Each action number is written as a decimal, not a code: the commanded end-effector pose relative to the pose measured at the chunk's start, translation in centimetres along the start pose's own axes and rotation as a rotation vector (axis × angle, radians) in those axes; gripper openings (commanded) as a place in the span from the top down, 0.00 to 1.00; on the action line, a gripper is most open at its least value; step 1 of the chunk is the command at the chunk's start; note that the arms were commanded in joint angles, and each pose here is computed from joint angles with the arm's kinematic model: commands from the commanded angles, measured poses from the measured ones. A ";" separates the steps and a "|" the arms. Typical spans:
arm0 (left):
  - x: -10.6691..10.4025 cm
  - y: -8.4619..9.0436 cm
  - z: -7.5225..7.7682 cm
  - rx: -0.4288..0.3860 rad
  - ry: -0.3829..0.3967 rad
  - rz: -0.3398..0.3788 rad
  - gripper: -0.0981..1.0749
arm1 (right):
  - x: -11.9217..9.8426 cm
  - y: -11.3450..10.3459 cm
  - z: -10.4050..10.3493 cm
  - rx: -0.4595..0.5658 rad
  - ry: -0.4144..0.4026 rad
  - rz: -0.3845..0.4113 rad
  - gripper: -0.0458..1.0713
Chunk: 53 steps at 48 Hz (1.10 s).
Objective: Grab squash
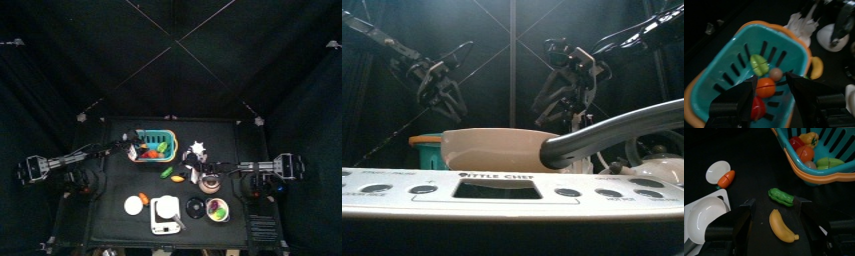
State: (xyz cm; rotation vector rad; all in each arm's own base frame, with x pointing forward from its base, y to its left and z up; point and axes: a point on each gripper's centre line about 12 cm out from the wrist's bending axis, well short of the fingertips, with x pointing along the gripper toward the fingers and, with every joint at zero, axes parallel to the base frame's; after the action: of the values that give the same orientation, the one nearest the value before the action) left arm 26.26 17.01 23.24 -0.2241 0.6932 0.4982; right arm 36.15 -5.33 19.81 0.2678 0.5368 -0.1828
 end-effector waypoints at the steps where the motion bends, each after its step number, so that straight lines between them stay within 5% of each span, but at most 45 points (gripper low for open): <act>1: 1.0 0.5 0.7 -0.008 0.034 0.003 0.18 | 0.6 0.3 1.6 0.001 -0.035 0.010 0.13; 8: 3.6 0.4 -0.6 0.005 0.176 -0.014 0.18 | 1.6 0.3 1.6 -0.005 -0.023 0.008 0.13; 18: 6.1 1.4 -1.9 0.189 0.359 0.024 0.18 | 1.6 0.2 0.8 0.015 -0.002 0.003 0.13; 25: 8.6 1.1 -3.6 0.227 0.446 0.012 0.18 | 1.8 0.2 0.5 0.016 0.005 0.003 0.13; 47: 11.3 0.5 -5.7 0.226 0.543 -0.009 0.20 | 1.7 1.0 -0.3 0.014 0.025 0.019 0.13; 53: 11.2 0.5 -5.2 0.228 0.528 -0.006 0.26 | 1.7 1.0 -0.5 0.021 0.028 0.020 0.13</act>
State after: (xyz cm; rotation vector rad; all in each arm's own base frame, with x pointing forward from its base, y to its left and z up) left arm 30.54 19.65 11.83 -0.1398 1.2558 0.3469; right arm 37.48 -4.39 17.91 0.2913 0.5863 -0.1689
